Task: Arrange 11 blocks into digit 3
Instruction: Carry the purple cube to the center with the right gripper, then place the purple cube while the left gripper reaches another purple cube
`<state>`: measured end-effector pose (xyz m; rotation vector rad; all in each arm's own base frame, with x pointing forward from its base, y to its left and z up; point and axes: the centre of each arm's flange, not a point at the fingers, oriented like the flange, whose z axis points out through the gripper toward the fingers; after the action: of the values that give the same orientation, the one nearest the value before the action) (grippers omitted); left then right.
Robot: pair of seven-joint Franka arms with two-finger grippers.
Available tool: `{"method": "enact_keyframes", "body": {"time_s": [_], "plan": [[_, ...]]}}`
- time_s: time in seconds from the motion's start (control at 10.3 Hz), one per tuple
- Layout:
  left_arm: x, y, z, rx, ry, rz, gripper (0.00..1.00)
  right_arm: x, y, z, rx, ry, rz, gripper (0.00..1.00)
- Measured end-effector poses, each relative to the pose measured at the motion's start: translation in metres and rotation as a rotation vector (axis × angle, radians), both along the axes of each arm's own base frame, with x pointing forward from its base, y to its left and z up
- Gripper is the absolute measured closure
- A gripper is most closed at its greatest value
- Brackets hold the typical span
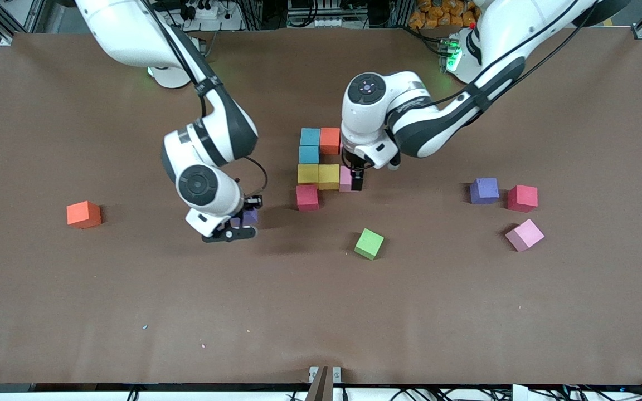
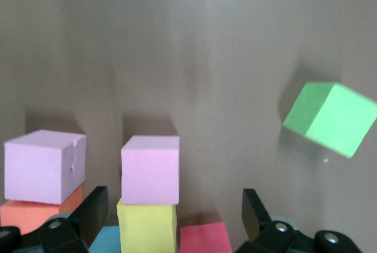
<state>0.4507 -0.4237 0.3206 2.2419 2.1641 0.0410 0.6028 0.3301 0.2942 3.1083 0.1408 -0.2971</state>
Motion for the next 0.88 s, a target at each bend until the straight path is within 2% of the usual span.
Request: {"method": "enact_keyframes", "body": {"time_s": [0.19,0.29,0.58,0.88], "plan": [[0.006,0.047,0.016,-0.006,0.021,-0.011,0.00,0.009,0.015,-0.007,0.003,-0.013,-0.007,0.47],[0.008,0.080,0.019,-0.007,0.033,-0.056,0.00,0.011,0.021,-0.008,0.002,-0.018,-0.019,0.47],[0.028,0.190,0.007,0.013,0.082,-0.314,0.00,0.014,0.046,-0.015,-0.005,-0.032,-0.074,0.47],[0.046,0.260,-0.005,0.038,0.155,-0.652,0.00,0.012,0.083,-0.027,-0.007,-0.053,-0.129,0.47]]}}
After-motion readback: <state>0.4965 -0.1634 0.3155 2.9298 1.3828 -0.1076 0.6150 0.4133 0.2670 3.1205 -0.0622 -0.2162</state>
